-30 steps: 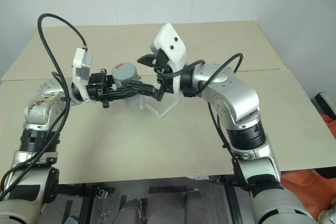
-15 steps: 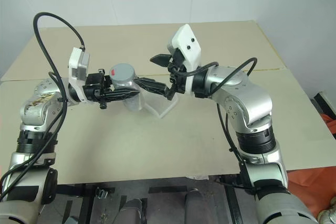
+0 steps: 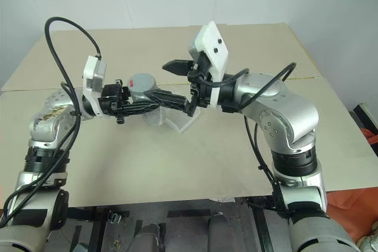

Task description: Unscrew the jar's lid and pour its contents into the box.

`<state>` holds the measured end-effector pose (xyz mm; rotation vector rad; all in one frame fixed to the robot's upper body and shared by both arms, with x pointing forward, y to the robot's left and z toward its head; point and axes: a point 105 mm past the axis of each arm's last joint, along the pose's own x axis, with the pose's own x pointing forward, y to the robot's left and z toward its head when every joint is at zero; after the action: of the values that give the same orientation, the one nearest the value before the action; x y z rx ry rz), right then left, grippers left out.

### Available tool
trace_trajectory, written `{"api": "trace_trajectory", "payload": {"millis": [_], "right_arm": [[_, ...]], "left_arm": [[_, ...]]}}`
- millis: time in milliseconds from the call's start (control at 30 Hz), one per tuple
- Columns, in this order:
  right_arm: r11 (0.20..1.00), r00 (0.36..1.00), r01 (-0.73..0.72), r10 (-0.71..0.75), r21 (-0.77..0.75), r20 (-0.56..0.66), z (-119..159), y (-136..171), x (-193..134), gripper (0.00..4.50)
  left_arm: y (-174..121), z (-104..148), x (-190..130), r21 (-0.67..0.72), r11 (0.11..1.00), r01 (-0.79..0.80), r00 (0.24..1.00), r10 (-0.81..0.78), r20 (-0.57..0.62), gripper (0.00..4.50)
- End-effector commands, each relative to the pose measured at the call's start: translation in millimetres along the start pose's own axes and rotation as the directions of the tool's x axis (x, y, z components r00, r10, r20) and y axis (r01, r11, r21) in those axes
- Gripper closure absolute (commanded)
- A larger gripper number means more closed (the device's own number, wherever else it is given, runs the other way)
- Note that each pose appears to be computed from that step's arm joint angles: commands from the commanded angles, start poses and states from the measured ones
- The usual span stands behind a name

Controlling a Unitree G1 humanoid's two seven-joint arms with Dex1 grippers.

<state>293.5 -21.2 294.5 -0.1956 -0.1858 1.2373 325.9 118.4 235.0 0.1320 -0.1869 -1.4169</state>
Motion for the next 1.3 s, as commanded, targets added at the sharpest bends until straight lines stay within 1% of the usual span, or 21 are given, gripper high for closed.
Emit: {"api": "trace_trajectory", "payload": {"millis": [33, 333, 700, 800, 867, 900, 933, 1067, 1233, 1300], "right_arm": [[0.999, 1.000, -0.010, 0.010, -0.042, 0.014, 12, 7, 8, 0.06], [0.999, 1.000, -0.011, 0.010, -0.051, -0.012, 7, 10, 22, 0.06], [0.999, 1.000, -0.018, 0.017, -0.032, -0.014, 3, 10, 27, 0.06], [0.999, 1.000, -0.013, 0.012, -0.032, -0.013, 3, 9, 27, 0.65], [0.999, 1.000, -0.008, 0.007, -0.033, -0.010, 3, 9, 27, 1.27], [0.999, 1.000, -0.006, 0.005, -0.033, -0.009, 3, 8, 27, 1.65], [0.999, 1.000, -0.003, 0.003, -0.034, -0.009, 4, 8, 27, 1.74], [1.000, 1.000, 0.004, -0.004, -0.027, 0.004, 7, 6, 25, 1.74], [0.999, 0.996, 0.052, -0.053, 0.009, 0.065, 23, -7, 13, 1.74], [0.996, 0.992, 0.071, -0.076, 0.045, 0.101, 31, -14, 5, 1.74]], "left_arm": [[-2, 10, 4, 0.052, 0.998, 0.020, 1.000, -0.021, 0.015, 2.55], [-1, 11, 3, 0.061, 0.998, 0.020, 1.000, -0.020, 0.012, 2.55], [-2, 10, 0, 0.066, 0.998, 0.011, 1.000, -0.011, 0.007, 2.55], [-2, 10, -1, 0.066, 0.998, 0.010, 1.000, -0.010, 0.006, 2.55], [-2, 10, -1, 0.066, 0.998, 0.010, 1.000, -0.010, 0.003, 2.55], [-2, 10, -2, 0.066, 0.998, 0.010, 1.000, -0.010, 0.003, 2.55], [-2, 9, -2, 0.065, 0.998, 0.010, 1.000, -0.010, 0.002, 2.55], [-3, 7, -2, 0.060, 0.998, 0.014, 1.000, -0.013, -0.002, 2.55], [-5, 1, -5, 0.049, 0.999, 0.019, 1.000, -0.018, -0.018, 2.55], [-5, 0, -7, 0.045, 0.999, 0.017, 1.000, -0.016, -0.026, 2.55]]}}
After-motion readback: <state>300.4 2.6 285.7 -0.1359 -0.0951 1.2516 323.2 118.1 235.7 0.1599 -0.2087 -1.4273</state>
